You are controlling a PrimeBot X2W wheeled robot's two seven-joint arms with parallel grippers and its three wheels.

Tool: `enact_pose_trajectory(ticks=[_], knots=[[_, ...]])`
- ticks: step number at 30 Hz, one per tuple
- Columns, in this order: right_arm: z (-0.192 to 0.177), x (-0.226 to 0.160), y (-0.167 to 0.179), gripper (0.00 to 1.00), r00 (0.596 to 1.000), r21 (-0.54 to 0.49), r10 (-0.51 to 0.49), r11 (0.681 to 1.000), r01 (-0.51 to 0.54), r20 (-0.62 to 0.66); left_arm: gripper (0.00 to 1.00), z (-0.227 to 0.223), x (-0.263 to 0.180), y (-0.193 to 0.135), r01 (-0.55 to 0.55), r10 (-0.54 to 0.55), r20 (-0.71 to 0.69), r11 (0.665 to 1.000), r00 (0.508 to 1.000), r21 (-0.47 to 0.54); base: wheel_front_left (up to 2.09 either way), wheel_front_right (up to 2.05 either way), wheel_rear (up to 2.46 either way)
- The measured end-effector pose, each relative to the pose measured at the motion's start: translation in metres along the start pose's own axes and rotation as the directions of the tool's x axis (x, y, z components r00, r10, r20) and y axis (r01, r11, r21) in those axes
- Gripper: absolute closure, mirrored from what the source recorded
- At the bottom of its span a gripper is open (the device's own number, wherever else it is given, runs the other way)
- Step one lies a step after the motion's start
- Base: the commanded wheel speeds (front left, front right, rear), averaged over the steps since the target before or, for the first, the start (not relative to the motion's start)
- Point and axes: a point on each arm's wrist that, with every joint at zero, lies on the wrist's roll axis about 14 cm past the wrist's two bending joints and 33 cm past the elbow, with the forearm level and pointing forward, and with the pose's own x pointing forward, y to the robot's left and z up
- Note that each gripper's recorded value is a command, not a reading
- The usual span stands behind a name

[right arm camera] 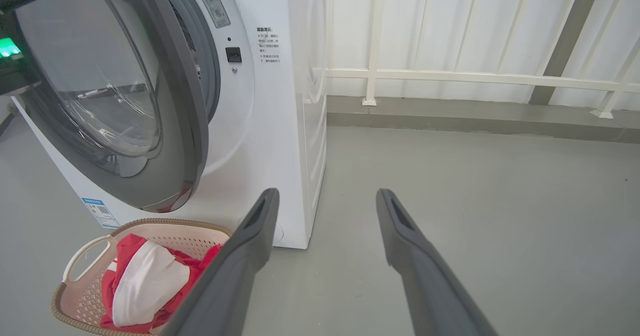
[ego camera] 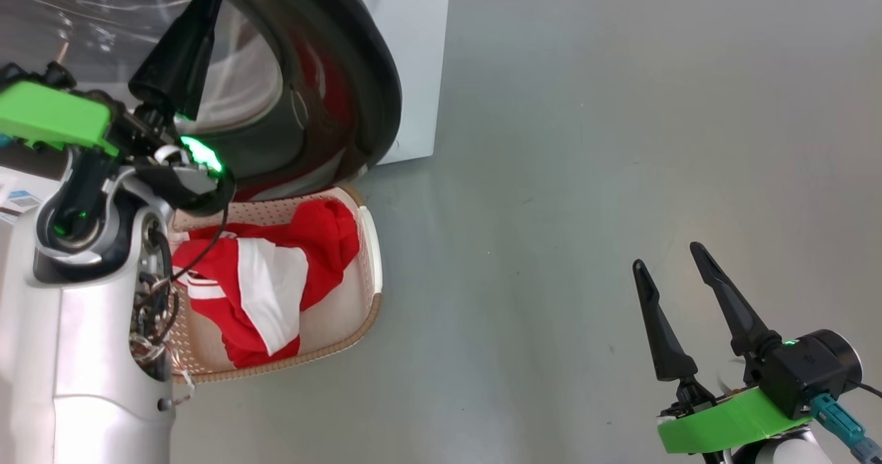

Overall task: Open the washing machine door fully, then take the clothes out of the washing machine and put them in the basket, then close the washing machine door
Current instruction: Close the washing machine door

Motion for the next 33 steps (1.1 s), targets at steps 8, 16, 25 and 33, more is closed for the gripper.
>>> enact_pose_trajectory(ticks=[8,16,25,33], knots=[[-0.005,0.001,-0.002,0.00,1.000,-0.004,-0.008,1.000,0.007,-0.015,1.00,0.001,0.010,0.005,0.004,-0.004,-0.005,1.000,1.000,-0.009,0.00,0.00,0.00],[-0.012,0.001,-0.006,0.00,0.999,-0.007,-0.019,1.000,0.019,-0.038,1.00,0.005,0.021,0.006,0.019,-0.019,-0.005,1.000,1.000,-0.018,0.00,0.00,0.00],[-0.011,0.004,-0.008,0.00,0.999,-0.011,-0.023,1.000,0.023,-0.033,1.00,0.005,0.025,0.007,0.025,-0.025,-0.009,1.000,1.000,-0.019,0.00,0.00,0.00],[-0.010,0.004,-0.007,0.00,0.999,-0.009,-0.021,1.000,0.021,-0.026,1.00,0.004,0.024,0.006,0.020,-0.020,-0.011,1.000,1.000,0.021,0.00,0.00,0.00]])
